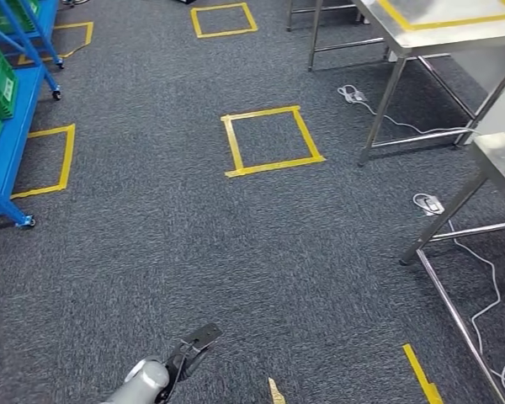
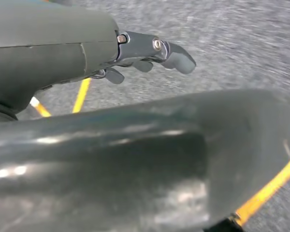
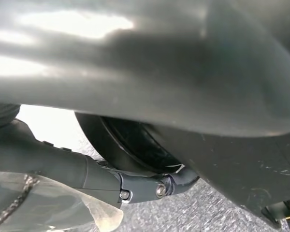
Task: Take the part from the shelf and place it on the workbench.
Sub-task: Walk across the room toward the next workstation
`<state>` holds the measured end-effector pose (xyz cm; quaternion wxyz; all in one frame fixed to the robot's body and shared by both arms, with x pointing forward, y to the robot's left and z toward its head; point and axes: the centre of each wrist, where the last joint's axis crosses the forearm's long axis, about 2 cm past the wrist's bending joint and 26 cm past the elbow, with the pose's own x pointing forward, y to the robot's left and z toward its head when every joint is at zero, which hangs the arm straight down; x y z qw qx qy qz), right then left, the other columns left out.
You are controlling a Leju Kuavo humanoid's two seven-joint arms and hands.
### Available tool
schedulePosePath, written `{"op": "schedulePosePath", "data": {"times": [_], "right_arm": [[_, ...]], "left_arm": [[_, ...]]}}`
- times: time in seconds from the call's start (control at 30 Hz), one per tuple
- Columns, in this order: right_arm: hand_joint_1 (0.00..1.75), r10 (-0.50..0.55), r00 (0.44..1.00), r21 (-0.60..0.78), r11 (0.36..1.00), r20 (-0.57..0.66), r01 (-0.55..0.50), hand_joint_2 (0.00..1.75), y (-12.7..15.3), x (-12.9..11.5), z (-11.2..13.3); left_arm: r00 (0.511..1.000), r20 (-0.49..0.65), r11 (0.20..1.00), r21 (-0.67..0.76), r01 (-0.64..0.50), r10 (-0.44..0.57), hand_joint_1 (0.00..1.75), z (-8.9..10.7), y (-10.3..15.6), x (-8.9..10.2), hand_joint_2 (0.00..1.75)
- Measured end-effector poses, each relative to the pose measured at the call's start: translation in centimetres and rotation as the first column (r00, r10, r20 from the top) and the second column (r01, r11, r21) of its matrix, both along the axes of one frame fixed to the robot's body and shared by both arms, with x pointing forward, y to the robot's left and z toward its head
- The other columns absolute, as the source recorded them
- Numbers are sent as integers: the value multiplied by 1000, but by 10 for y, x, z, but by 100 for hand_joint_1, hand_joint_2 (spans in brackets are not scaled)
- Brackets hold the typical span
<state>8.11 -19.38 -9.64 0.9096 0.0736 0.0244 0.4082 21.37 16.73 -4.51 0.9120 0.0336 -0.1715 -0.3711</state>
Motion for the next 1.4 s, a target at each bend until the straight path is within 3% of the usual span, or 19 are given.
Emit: {"op": "schedulePosePath", "data": {"times": [0.13,0.4,0.93,1.4], "right_arm": [[0,2,1000,-12,1000,17,-2,0,-1,6,1],[0,29,999,-11,1000,13,-29,0,0,9,2],[0,67,997,5,998,29,-68,0,-2,-2,-1],[0,97,994,7,995,59,-98,0,-4,7,1]], "left_arm": [[1000,7,1000,6,-28,28,0,8,12,22,0],[998,6,998,12,-65,65,0,11,23,32,0],[990,-32,989,57,-134,136,0,-3,59,19,0],[987,-78,987,87,-137,144,0,-14,79,3,0]]}}
